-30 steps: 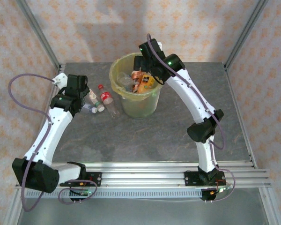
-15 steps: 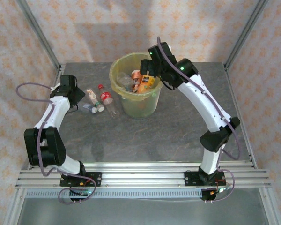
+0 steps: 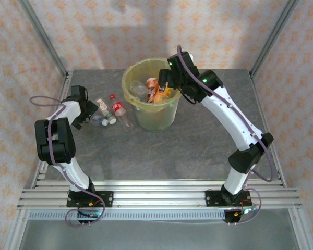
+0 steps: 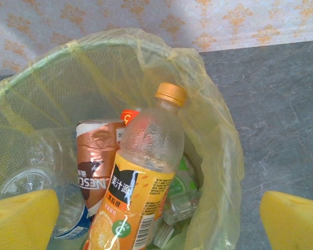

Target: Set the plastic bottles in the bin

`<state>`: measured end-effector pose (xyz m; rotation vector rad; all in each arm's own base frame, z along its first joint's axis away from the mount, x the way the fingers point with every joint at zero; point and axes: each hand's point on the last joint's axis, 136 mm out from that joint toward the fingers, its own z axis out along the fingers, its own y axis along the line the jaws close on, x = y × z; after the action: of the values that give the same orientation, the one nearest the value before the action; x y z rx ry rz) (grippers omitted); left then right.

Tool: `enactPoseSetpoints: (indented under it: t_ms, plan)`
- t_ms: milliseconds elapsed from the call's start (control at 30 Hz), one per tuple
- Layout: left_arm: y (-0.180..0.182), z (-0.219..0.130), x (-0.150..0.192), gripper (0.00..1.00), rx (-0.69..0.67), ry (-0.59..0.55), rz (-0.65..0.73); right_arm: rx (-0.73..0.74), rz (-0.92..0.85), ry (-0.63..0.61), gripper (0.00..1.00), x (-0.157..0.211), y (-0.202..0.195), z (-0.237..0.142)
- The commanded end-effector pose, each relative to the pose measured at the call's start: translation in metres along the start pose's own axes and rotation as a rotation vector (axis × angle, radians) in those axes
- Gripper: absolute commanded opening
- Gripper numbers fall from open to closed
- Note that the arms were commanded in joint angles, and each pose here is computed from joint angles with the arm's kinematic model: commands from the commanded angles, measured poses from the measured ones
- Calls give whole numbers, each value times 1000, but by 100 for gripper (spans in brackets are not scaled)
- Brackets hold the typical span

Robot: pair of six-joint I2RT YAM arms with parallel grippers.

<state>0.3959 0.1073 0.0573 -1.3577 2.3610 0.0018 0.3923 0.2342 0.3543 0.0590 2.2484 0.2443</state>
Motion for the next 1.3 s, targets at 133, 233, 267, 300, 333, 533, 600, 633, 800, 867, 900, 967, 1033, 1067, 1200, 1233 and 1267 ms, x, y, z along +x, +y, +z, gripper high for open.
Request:
enactPoseSetpoints:
  t_ms: [133,233,267,300,333,533,600,633,800,867,900,967,1033,1067,1200,1233,1267]
  plan:
    - [-4,10,-8,100,10,0,-45,6,19,-43,99,-9,-3,-9]
    - [0,16,-5,100,-8,14,-52,6,20,-42,99,-9,-2,-8]
    - [1,19,-4,100,-14,18,-55,4,22,-41,99,-9,-2,-7]
    - [3,21,-3,100,-19,24,-58,4,23,-41,99,-8,-2,-7]
    - [4,22,-2,100,-20,28,-61,5,25,-41,99,-8,-2,-7]
    - [11,29,0,94,-33,38,-78,10,27,-36,99,-7,-3,-6]
    - [13,30,0,91,-34,37,-89,10,29,-37,99,-7,-3,-6]
    - [14,31,1,88,-35,38,-93,10,30,-38,99,-7,-3,-6]
    - [18,34,3,71,-39,47,-106,10,31,-34,99,-6,-3,-5]
    - [19,34,3,68,-39,48,-109,12,32,-32,99,-5,-3,-5]
    - [19,34,4,68,-39,49,-109,11,32,-32,99,-5,-3,-5]
    - [19,34,4,63,-39,50,-111,10,35,-34,99,-5,-4,-6]
    - [20,33,5,62,-38,51,-113,13,35,-36,99,-5,-5,-6]
    - [20,32,5,62,-37,48,-113,15,36,-36,99,-5,-5,-6]
    - [21,21,-1,62,-36,24,-101,16,39,-41,99,-5,-7,-8]
    - [20,17,-3,62,-33,15,-96,18,40,-43,99,-5,-7,-8]
    - [20,12,-5,62,-29,4,-91,18,41,-43,99,-4,-8,-9]
